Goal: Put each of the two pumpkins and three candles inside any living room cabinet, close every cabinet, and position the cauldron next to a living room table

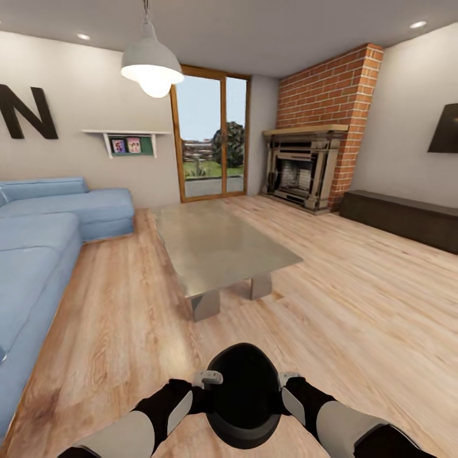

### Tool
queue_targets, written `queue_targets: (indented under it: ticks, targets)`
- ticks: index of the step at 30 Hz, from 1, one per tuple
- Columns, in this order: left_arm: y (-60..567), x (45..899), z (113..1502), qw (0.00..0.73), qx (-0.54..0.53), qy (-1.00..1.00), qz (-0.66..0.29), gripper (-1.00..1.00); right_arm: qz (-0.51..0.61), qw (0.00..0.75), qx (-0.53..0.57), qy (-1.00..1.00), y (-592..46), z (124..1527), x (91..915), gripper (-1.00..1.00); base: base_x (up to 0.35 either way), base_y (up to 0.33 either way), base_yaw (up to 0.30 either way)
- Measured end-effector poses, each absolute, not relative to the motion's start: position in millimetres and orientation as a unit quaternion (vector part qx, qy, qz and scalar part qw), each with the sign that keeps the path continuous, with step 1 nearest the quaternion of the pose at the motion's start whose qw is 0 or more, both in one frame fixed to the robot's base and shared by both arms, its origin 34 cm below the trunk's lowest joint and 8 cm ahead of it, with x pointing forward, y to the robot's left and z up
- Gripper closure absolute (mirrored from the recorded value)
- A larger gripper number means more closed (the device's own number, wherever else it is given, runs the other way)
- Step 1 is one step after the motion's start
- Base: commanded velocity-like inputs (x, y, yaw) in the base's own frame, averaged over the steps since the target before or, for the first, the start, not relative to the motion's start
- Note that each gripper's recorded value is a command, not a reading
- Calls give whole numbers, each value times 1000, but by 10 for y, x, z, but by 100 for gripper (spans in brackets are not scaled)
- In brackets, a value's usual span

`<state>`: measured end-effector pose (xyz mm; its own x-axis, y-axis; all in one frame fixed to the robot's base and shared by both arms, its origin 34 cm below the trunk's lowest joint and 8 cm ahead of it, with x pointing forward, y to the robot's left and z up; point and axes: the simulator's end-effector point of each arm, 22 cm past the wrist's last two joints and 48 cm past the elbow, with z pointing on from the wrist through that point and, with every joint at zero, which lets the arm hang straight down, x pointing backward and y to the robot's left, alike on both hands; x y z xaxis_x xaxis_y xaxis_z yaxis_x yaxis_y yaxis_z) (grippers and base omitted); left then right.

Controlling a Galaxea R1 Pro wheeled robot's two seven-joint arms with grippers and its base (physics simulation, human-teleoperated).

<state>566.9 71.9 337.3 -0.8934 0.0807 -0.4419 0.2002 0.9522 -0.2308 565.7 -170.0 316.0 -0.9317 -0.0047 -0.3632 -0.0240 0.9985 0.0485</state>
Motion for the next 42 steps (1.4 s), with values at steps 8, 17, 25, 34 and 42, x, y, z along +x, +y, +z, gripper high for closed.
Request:
queue_targets:
  ticks: [8,17,25,34,42]
  targets:
    - [720,5670,3373,219,73,963,-136,100,26,185,-7,982,-1699,3159,5657,100,193,-289,219]
    - [720,5670,3373,219,73,963,-136,100,26,185,-8,982,-1699,3160,5659,100,148,-309,274]
    - [720,5669,3371,219,73,963,-136,100,26,185,-7,982,-1699,3158,5657,100,81,-327,282]
    - [720,5669,3371,219,73,963,-136,100,26,184,-8,982,-1699,3159,5658,100,78,-328,282]
    - [720,5667,3370,219,73,963,-137,100,26,184,-8,983,-1699,3157,5656,100,78,-327,283]
